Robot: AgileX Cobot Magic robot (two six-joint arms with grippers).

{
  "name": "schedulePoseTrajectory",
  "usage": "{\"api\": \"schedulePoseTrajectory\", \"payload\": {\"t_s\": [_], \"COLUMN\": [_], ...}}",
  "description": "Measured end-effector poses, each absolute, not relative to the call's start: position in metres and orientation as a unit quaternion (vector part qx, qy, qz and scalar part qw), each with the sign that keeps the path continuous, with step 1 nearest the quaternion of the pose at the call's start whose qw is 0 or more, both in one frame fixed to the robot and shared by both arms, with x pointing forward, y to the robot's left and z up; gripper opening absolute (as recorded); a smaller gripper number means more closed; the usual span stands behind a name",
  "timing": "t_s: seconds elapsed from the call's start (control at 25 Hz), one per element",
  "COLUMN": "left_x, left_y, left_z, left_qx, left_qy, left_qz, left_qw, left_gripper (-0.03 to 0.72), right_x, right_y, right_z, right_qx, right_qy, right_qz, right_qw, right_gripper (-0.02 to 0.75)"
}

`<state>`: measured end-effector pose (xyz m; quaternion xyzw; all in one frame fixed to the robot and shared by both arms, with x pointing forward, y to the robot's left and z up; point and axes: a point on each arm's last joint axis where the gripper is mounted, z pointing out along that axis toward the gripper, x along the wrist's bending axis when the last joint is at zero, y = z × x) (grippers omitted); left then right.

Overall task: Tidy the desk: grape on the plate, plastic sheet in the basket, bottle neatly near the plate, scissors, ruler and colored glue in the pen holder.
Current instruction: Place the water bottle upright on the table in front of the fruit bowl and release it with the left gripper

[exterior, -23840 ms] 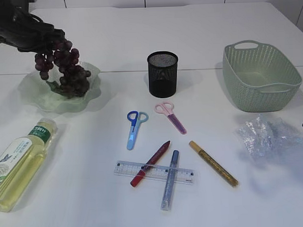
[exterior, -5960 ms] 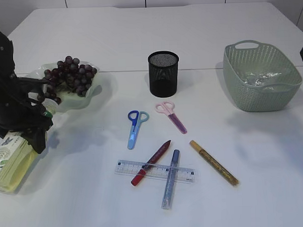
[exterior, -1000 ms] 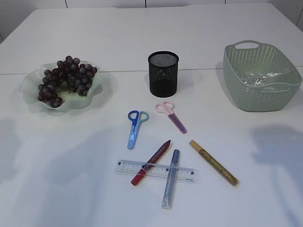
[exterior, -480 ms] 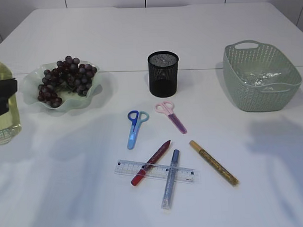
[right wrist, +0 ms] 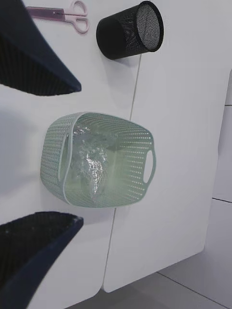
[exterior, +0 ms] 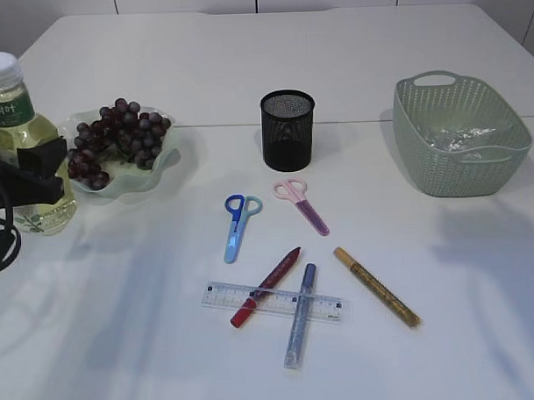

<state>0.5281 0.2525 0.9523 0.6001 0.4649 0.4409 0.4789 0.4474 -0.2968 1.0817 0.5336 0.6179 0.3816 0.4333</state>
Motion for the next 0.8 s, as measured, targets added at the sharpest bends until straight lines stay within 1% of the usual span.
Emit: {"api": "schedulePoseTrajectory", "payload": {"t_s": [0.2, 0.56, 0.8], "left_x": [0.534, 0.537, 0.551], "left_y": [0.252, 0.252, 0.251], "left_z": [0.934, 0.931, 0.914], "left_qx": [0.598, 0.587, 0.593], "left_qy": [0.463, 0.464, 0.477], "left_qz": [0.443, 0.452, 0.444], "left_qw": [0.482, 0.487, 0.474], "left_gripper": [0.453, 0.454, 0.454], "right_x": [0.447, 0.448, 0.448], "right_y": [-0.297, -0.297, -0.297], "right_z": [1.082, 1.085, 1.085], "right_qx": [0.533, 0.527, 0.526], "right_qy": [0.617, 0.610, 0.609], "right_qz": [0.382, 0.391, 0.391], "right_qw": [0.434, 0.444, 0.446], "right_gripper": [0.563, 0.562, 0.563]}}
